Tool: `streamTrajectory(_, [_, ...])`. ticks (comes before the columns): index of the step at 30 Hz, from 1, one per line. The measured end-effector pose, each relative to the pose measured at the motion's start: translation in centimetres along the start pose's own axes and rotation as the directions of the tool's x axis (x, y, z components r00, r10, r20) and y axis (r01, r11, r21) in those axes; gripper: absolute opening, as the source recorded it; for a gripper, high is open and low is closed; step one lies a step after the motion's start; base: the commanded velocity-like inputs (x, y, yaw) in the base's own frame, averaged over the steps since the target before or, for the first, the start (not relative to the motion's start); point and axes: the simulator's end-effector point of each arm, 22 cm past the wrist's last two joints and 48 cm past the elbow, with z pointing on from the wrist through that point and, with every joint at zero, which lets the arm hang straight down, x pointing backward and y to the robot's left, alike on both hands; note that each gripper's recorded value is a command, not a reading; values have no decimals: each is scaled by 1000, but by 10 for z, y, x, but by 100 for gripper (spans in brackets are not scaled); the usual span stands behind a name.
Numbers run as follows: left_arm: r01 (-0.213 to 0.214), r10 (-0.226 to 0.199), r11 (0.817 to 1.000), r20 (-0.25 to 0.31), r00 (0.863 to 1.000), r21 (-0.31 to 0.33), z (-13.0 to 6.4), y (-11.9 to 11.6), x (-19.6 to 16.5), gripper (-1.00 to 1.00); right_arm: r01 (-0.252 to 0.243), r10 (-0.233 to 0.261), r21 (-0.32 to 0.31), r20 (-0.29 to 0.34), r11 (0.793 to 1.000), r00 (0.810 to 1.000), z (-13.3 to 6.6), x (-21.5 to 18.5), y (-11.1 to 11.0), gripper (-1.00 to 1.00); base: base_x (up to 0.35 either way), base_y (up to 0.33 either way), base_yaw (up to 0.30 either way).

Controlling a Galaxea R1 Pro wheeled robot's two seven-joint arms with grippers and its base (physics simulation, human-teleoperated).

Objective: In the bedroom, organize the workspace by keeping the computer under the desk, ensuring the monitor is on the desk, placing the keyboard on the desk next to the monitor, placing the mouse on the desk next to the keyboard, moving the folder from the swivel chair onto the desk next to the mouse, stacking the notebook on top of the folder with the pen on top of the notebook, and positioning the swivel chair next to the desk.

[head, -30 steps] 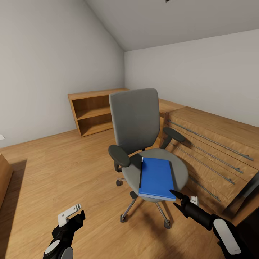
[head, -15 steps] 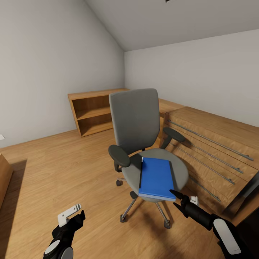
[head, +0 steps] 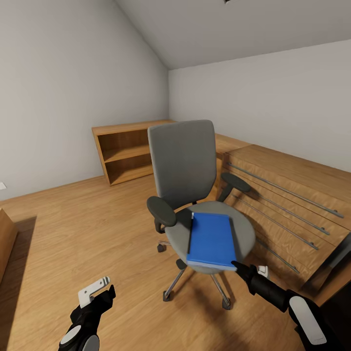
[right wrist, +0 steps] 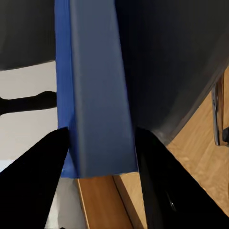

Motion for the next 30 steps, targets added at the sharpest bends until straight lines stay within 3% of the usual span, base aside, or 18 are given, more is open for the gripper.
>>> streamTrajectory(11, [0,0,1000,0,1000,0,0,0,0,100,0,0,1,2,1000,1000,0,0,-1,-100,0,0,0])
streamTrajectory(25, [-3,3,1000,-2,1000,1,-15,-8,-25,100,0,0,3,3,1000,1000,-6,-10,28,-100,-1,0,0])
streamTrajectory(30, [-4,4,1000,-4,1000,3,-21,-12,-34,100,0,0,4,8,1000,1000,-9,-15,38,-100,-191,0,0])
